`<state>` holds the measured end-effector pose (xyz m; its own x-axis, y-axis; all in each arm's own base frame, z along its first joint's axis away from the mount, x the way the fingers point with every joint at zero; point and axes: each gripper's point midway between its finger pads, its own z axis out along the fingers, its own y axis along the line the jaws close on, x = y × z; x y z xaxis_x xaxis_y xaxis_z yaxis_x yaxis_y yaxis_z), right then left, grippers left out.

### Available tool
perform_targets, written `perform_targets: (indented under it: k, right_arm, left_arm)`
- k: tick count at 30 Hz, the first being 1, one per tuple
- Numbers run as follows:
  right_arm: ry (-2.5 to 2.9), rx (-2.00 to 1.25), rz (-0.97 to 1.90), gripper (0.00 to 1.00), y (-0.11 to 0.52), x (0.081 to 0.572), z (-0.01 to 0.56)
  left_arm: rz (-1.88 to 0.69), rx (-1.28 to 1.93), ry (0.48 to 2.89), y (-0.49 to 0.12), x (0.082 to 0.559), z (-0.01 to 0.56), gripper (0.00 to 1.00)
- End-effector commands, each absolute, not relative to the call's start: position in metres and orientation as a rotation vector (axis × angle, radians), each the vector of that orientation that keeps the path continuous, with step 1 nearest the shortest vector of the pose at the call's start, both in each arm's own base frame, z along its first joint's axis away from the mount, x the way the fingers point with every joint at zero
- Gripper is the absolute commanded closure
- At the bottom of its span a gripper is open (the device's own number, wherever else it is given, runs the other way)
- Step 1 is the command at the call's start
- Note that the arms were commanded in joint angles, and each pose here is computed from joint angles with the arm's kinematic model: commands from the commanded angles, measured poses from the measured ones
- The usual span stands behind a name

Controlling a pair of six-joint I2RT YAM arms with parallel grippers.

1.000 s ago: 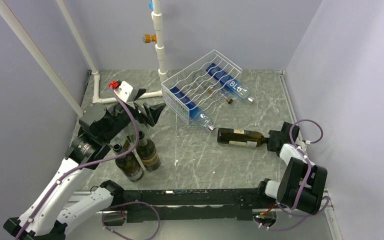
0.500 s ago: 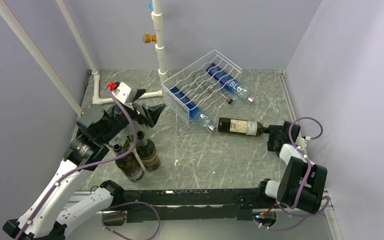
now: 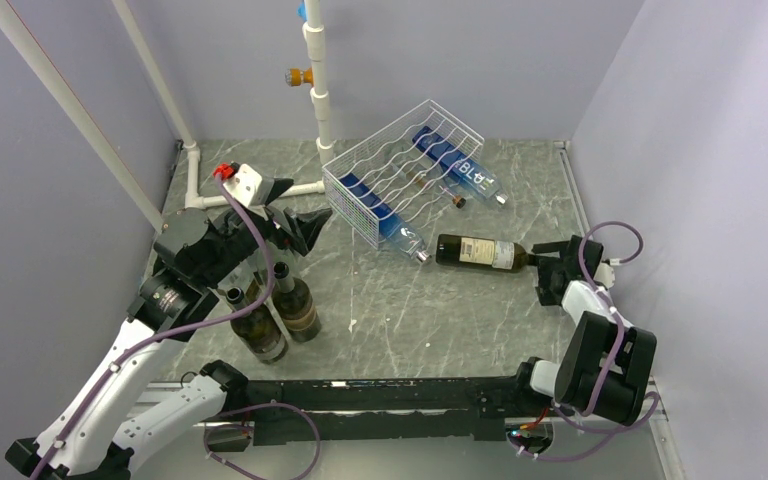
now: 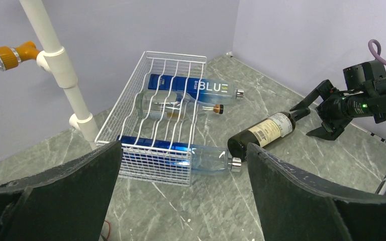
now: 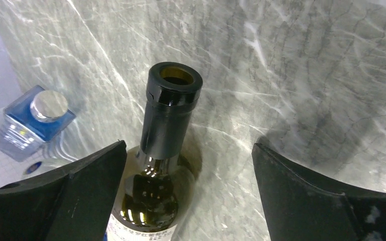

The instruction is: Put the wine bottle on the wine rack

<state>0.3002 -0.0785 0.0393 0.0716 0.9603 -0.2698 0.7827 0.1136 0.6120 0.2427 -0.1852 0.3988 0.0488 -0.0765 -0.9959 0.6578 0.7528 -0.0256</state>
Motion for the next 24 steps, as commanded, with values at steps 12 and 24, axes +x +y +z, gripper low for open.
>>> perform_targets:
  k: [12,24]
  right_arm:
    - [1.916,1.355,0.215,0.0,-0.081,0.284,0.109]
    - [2.105,0.077,-0.109,0.0,0.009,0.322,0.196]
  left_arm:
    - [-0.629,0.525,1.368,-0.19,0.238,0.42,0.01]
    - [-0.67,0.538,1.356,-0.194,0.231,0.425,0.01]
